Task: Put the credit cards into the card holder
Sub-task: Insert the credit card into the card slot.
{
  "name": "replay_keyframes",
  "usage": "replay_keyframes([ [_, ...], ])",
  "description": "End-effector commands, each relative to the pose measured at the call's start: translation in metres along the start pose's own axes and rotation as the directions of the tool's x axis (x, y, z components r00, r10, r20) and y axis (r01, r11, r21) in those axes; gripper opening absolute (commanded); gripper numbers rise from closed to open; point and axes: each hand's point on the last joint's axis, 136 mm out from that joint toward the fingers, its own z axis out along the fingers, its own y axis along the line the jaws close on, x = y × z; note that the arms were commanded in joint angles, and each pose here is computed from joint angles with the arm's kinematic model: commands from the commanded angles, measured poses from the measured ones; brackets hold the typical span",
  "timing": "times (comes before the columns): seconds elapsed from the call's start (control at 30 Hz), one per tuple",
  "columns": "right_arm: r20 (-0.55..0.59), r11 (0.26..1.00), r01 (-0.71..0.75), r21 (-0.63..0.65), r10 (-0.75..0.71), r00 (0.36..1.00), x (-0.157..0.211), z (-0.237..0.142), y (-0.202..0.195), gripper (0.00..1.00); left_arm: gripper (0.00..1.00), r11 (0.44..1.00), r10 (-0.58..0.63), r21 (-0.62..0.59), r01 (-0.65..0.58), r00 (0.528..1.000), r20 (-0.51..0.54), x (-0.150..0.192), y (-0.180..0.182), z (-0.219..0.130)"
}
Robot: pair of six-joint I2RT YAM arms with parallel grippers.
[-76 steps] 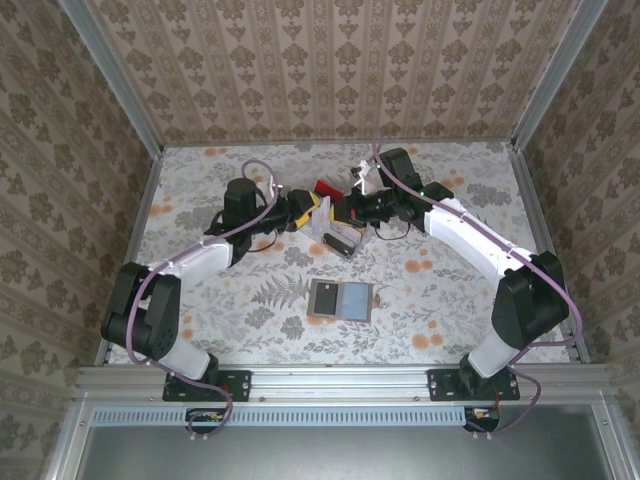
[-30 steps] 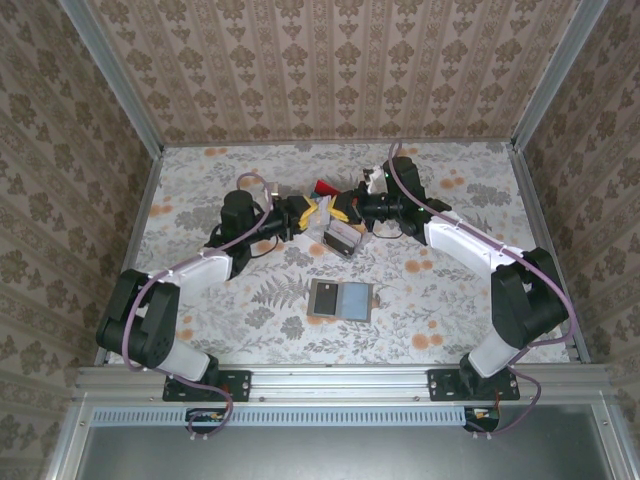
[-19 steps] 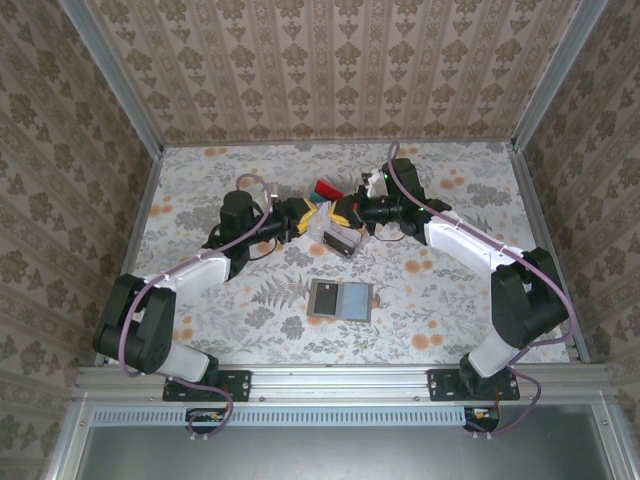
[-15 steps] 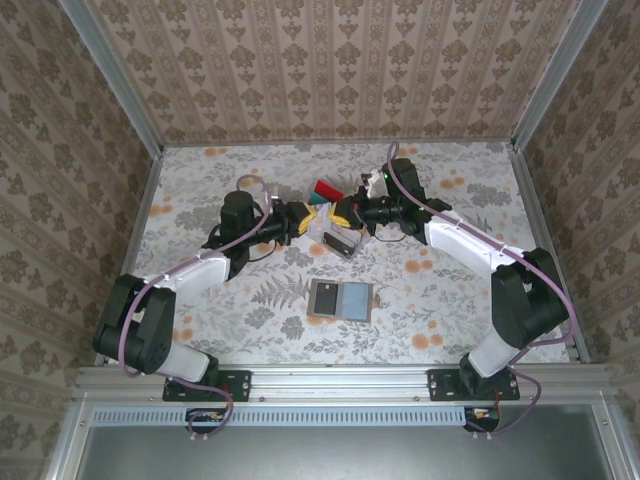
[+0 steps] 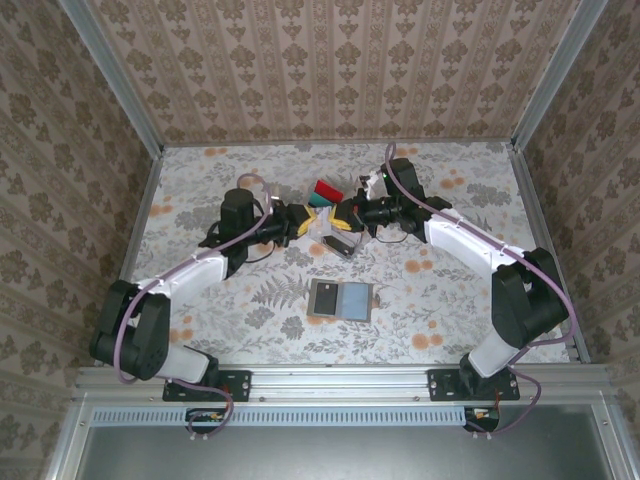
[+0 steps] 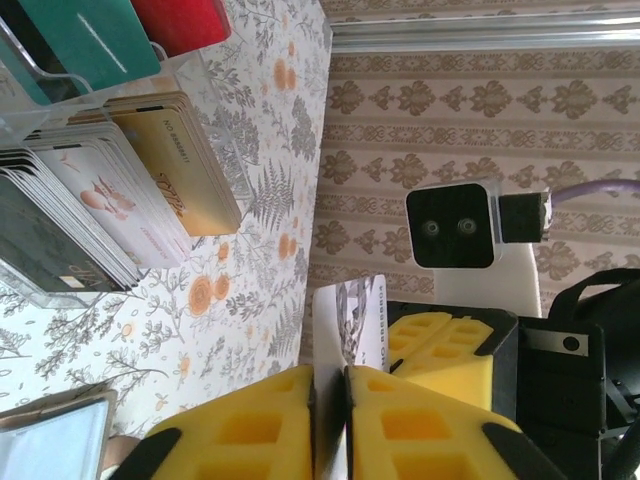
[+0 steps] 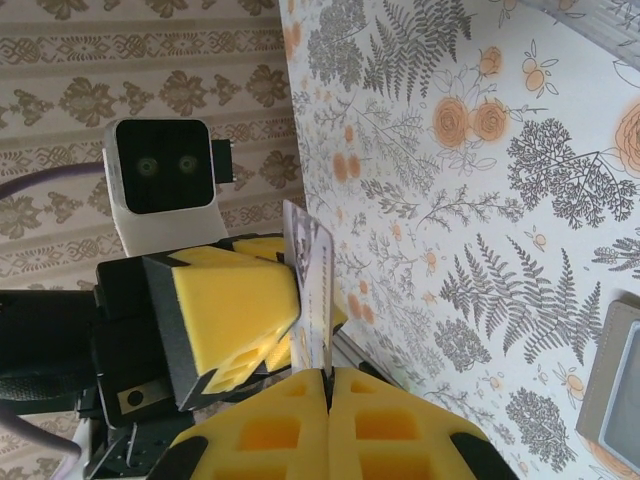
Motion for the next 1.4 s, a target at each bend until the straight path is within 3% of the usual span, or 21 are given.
replay_keyframes([
  [0.0, -0.027, 0.999, 0.046, -0.024, -0.046, 0.999, 0.0, -0.003, 0.014, 0.0, 0.2, 0.998, 0.06, -0.037, -0.06, 0.998, -0.012, 0.002, -0.004, -0.006],
  [0.1, -0.036, 0.998, 0.049, -0.027, -0.05, 0.998, 0.001, -0.002, 0.015, 0.0, 0.18, 0.997, 0.064, -0.041, -0.064, 0.998, -0.007, 0.002, -0.003, -0.007],
  [0.3, -0.038, 0.998, 0.053, -0.017, -0.054, 0.998, 0.002, -0.003, 0.013, 0.0, 0.0, 0.997, 0.07, -0.039, -0.07, 0.998, -0.008, 0.002, -0.002, -0.007],
  [0.47, -0.007, 0.997, 0.071, 0.026, -0.071, 0.997, 0.004, -0.01, 0.007, 0.1, 0.0, 0.997, 0.057, -0.053, -0.057, 0.998, 0.001, 0.005, 0.005, -0.01],
  [0.6, 0.046, 0.978, 0.106, 0.182, -0.116, 0.992, 0.01, -0.024, -0.021, 0.23, 0.0, 0.987, 0.103, -0.121, -0.103, 0.995, 0.001, 0.012, 0.02, -0.016],
  [0.67, 0.059, 0.954, 0.117, 0.277, -0.138, 0.989, 0.018, -0.028, -0.043, 0.24, 0.0, 0.967, 0.154, -0.202, -0.155, 0.988, -0.017, 0.025, 0.035, -0.016],
  [0.77, 0.05, 0.914, 0.109, 0.391, -0.14, 0.989, 0.037, -0.025, -0.08, 0.23, 0.0, 0.923, 0.205, -0.318, -0.214, 0.977, -0.065, 0.045, 0.066, -0.016],
  [1.0, 0.005, 0.836, 0.146, 0.529, -0.175, 0.985, 0.08, -0.009, -0.134, 0.19, 0.0, 0.902, 0.221, -0.36, -0.238, 0.971, -0.088, 0.083, 0.108, -0.01],
  [1.37, -0.043, 0.753, 0.169, 0.636, -0.185, 0.982, 0.09, -0.004, -0.172, 0.16, 0.0, 0.879, 0.31, -0.376, -0.292, 0.951, -0.013, 0.09, 0.112, -0.027],
])
